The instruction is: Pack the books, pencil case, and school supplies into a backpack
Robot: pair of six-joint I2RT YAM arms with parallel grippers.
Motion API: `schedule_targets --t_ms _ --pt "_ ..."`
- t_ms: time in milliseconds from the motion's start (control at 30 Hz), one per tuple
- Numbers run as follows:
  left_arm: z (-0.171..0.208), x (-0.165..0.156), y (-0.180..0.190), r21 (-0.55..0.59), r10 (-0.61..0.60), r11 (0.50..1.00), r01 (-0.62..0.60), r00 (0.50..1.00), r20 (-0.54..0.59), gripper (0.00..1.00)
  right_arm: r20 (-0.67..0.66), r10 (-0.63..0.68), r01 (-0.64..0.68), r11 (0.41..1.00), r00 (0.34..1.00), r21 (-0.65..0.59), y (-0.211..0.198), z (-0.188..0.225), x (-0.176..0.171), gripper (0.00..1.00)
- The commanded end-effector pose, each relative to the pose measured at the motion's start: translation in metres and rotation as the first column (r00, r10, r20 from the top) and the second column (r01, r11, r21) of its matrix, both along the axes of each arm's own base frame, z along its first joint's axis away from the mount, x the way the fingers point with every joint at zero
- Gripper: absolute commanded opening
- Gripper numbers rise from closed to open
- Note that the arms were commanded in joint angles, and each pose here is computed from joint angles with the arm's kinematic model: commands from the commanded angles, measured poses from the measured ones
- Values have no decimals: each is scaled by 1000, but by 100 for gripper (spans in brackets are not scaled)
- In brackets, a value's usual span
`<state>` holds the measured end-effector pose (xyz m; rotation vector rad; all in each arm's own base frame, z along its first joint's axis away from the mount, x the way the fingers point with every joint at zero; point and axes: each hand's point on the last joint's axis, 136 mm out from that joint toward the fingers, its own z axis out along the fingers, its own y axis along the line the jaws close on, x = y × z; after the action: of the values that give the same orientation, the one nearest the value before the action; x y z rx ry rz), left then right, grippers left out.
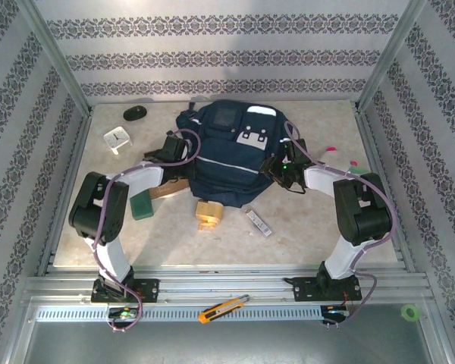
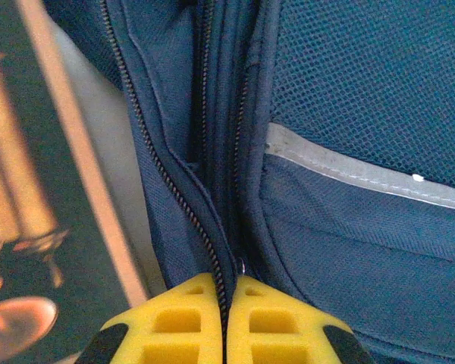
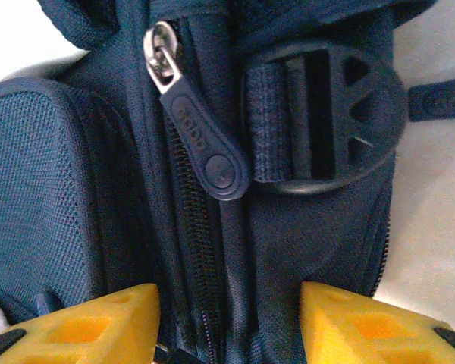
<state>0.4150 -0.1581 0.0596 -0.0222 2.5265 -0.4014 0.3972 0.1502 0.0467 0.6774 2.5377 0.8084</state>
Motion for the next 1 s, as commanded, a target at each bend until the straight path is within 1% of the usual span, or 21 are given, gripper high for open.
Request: schedule_targets --t_ms 0,233,267,333,367,433,500,533,567,600,633,700,733,767,800,833,900,933,967 --pt "-4 -34 -2 -6 4 1000 -4 998 -55 0 20 41 -41 999 999 26 26 0 -9 51" --pt "4 -70 17 15 48 999 -48 998 -33 0 100 109 -112 993 989 23 63 9 -14 53" --pt "8 -74 20 16 53 998 -53 998 -18 2 111 116 -119 993 987 21 66 11 -15 53" --pt "19 -80 25 21 57 998 -57 998 17 10 145 123 -125 992 982 5 66 21 -15 54" --pt "28 -83 28 25 54 998 -55 998 45 18 165 123 -124 992 979 -6 63 28 -17 55" --pt "46 -87 32 41 34 998 -38 995 96 38 203 121 -117 993 972 -34 54 44 -21 58" --pt "71 -90 33 55 -17 998 8 986 168 56 238 133 -117 990 962 -78 43 63 -29 62" --pt "81 -91 29 59 -64 997 53 977 202 63 249 141 -120 988 958 -99 38 70 -33 63" --pt "95 -92 23 73 -128 991 114 960 248 66 263 153 -126 985 953 -117 34 79 -38 64" --pt "107 -93 18 94 -192 981 172 937 291 66 272 170 -139 982 947 -131 31 86 -45 65" --pt "116 -93 13 119 -257 966 231 909 328 66 289 185 -152 979 939 -133 30 94 -51 65" --pt "130 -92 1 202 -399 916 346 831 387 67 332 216 -186 975 918 -121 31 107 -65 66" --pt "133 -93 -6 243 -471 881 405 786 399 67 354 228 -199 973 907 -117 33 112 -71 67" --pt "134 -93 -13 290 -549 836 467 732 403 68 380 239 -211 971 894 -114 33 118 -76 67" --pt "131 -94 -20 331 -621 783 526 675 397 68 400 253 -226 967 881 -114 34 120 -81 68" --pt "128 -98 -29 373 -700 714 592 600 388 67 418 266 -237 964 869 -119 35 123 -84 68" --pt "112 -112 -48 436 -847 527 729 407 343 67 456 297 -260 955 839 -143 35 128 -89 68" --pt "108 -114 -54 461 -880 465 755 340 331 67 468 314 -271 949 826 -159 36 130 -90 68" --pt "101 -112 -59 484 -902 419 768 293 317 67 485 325 -274 946 812 -176 35 132 -90 68"
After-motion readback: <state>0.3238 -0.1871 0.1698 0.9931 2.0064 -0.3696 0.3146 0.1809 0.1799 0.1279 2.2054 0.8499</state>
